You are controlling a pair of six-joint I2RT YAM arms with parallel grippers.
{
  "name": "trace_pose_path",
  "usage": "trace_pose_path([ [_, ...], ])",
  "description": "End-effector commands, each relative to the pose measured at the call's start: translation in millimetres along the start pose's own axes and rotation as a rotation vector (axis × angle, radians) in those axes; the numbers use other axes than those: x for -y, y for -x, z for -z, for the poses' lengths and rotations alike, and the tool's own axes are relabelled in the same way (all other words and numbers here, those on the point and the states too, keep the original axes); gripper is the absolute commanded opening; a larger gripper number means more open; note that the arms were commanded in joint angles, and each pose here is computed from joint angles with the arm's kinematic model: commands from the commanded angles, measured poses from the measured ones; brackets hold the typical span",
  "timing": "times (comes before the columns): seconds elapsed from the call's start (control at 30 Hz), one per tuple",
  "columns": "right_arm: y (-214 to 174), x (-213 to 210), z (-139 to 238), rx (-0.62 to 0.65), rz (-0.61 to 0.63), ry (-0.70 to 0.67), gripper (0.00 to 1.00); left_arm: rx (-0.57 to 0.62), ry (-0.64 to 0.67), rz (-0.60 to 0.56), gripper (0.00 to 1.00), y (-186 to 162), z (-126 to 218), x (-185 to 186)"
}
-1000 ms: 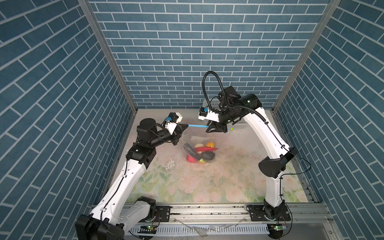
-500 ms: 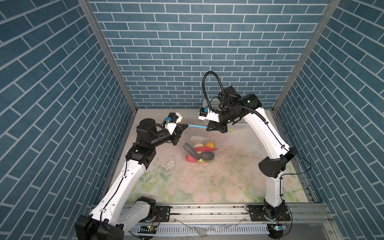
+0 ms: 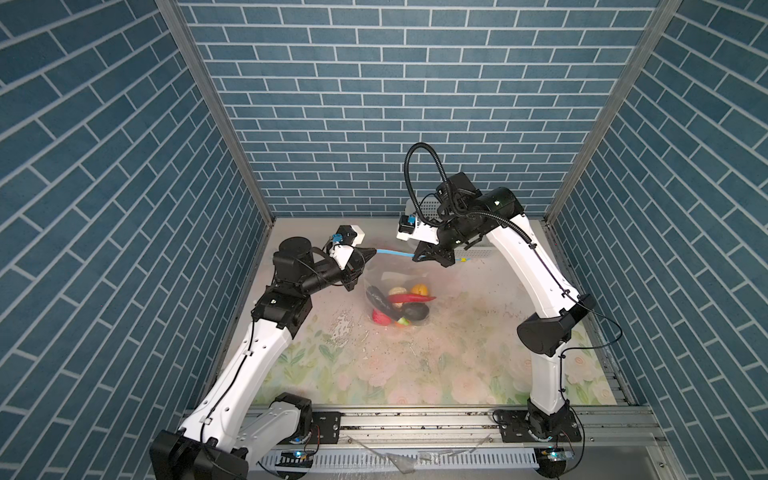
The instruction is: Place the food in the zip-top bag and seal the zipper
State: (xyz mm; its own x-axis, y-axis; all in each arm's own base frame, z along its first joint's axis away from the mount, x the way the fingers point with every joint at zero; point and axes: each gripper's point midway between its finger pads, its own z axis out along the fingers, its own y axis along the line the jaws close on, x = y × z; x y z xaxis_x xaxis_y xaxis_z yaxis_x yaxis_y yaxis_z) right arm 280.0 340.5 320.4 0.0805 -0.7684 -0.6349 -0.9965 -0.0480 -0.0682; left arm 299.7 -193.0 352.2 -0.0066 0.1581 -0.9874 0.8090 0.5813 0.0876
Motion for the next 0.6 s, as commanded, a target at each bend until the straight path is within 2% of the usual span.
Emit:
trace_pose_path([
  [0.0,9,-9,20,0.022,0.041,-0.025,0.0,0.032,0.007,-0.026,0.07,10,2,0],
  [0.07,9,-9,21,0.023,0.035,-0.03,0.0,0.032,0.011,-0.027,0.16,10,3,0],
  [0.2,9,-5,23,0.017,0.01,-0.05,0.0,0.032,0.041,-0.02,0.47,11,4,-4],
  [0.3,9,-1,27,0.01,-0.037,-0.086,0.0,0.039,0.084,-0.012,0.64,14,9,-9],
  [0.47,15,9,42,0.034,-0.214,-0.195,0.0,0.053,0.184,0.035,0.91,14,21,-18],
  [0.53,16,13,47,0.036,-0.295,-0.253,0.0,0.055,0.216,0.065,0.99,11,25,-21],
  [0.57,16,15,49,0.039,-0.34,-0.279,0.0,0.06,0.231,0.077,0.99,11,27,-22],
])
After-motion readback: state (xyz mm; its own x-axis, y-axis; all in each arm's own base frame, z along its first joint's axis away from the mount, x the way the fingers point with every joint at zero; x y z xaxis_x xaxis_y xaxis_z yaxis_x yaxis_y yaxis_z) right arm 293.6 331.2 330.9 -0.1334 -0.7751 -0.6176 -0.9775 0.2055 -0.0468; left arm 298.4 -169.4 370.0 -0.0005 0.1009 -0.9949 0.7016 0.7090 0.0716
